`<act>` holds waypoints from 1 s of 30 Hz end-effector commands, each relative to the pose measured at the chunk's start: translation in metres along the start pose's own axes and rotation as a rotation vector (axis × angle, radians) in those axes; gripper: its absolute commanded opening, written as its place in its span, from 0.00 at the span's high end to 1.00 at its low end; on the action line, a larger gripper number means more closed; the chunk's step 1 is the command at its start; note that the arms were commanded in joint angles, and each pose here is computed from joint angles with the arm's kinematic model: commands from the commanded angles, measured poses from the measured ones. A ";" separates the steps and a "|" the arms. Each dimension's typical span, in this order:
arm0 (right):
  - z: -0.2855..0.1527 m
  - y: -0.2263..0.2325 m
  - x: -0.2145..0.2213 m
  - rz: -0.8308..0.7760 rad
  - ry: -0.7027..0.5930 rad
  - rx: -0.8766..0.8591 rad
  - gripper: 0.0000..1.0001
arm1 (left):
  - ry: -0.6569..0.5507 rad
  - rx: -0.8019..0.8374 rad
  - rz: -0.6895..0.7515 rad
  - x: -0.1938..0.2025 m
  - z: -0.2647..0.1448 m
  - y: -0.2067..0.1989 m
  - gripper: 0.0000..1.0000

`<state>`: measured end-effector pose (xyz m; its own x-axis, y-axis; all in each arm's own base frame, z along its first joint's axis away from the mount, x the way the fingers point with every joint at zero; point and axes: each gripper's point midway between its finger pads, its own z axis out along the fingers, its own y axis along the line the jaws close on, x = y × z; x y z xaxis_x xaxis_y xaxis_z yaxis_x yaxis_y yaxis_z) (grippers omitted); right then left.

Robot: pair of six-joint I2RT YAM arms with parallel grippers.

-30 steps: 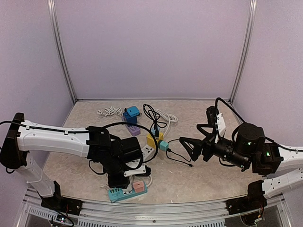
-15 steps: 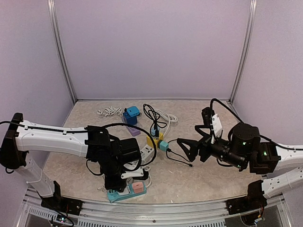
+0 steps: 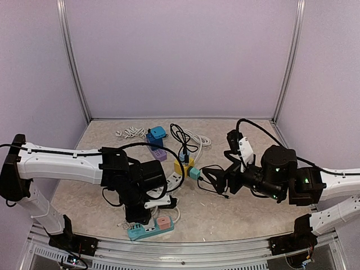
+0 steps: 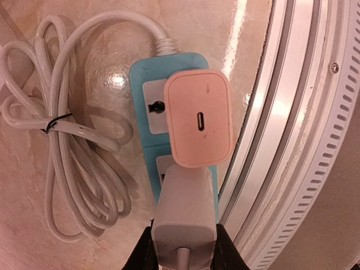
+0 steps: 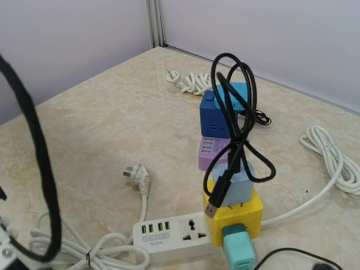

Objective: Insert the plug
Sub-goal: Insert the plug into the socket.

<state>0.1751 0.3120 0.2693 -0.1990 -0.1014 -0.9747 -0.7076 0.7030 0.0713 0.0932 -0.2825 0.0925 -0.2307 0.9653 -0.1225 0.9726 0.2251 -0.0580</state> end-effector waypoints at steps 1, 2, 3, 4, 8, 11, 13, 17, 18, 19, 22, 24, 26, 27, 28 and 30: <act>-0.004 0.001 -0.004 0.001 -0.005 -0.009 0.00 | -0.022 -0.003 0.003 -0.012 0.003 -0.008 1.00; -0.005 0.000 -0.004 0.004 -0.010 -0.011 0.00 | -0.019 0.000 0.004 -0.012 0.005 -0.008 1.00; -0.007 -0.001 -0.005 0.007 -0.015 -0.012 0.00 | -0.014 0.001 0.003 -0.012 0.007 -0.008 1.00; -0.010 -0.002 -0.006 0.011 -0.020 -0.012 0.00 | -0.006 -0.002 0.002 -0.010 0.010 -0.008 1.00; -0.019 -0.008 -0.009 0.032 -0.040 -0.007 0.00 | 0.007 -0.019 -0.004 -0.009 0.015 -0.004 1.00; -0.026 -0.013 -0.011 0.055 -0.064 0.000 0.00 | 0.021 -0.023 -0.004 -0.006 0.018 -0.004 1.00; -0.029 -0.016 -0.011 0.064 -0.075 0.006 0.00 | 0.040 -0.029 0.007 0.000 0.022 -0.003 1.00; -0.032 -0.019 -0.011 0.062 -0.082 0.015 0.00 | 0.086 -0.020 0.059 0.020 0.023 -0.006 1.00; -0.032 -0.019 -0.011 0.059 -0.082 0.017 0.00 | 0.084 -0.013 0.066 0.022 0.021 -0.008 1.00; -0.031 -0.019 -0.012 0.054 -0.082 0.018 0.00 | 0.077 -0.009 0.070 0.022 0.019 -0.010 1.00; -0.029 -0.016 -0.013 0.044 -0.076 0.013 0.00 | 0.074 -0.001 0.078 0.021 0.016 -0.012 1.00; -0.027 -0.015 -0.012 0.039 -0.068 0.012 0.00 | 0.073 -0.004 0.078 0.021 0.014 -0.012 1.00; -0.025 -0.014 -0.011 0.038 -0.065 0.014 0.00 | 0.065 -0.009 0.068 0.020 0.013 -0.011 1.00; -0.024 -0.014 -0.011 0.035 -0.065 0.016 0.00 | 0.056 -0.011 0.059 0.019 0.014 -0.010 1.00; -0.023 -0.014 -0.011 0.033 -0.066 0.017 0.00 | 0.050 -0.012 0.050 0.017 0.016 -0.010 1.00; -0.022 -0.013 -0.013 0.032 -0.069 0.014 0.00 | 0.039 -0.020 0.030 0.013 0.017 -0.007 1.00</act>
<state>0.1704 0.2869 0.2824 -0.1846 -0.0265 -0.9825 -0.6947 0.7106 0.1114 0.0829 -0.2813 0.0826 -0.1805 0.9768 -0.1153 0.9833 0.1765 -0.0438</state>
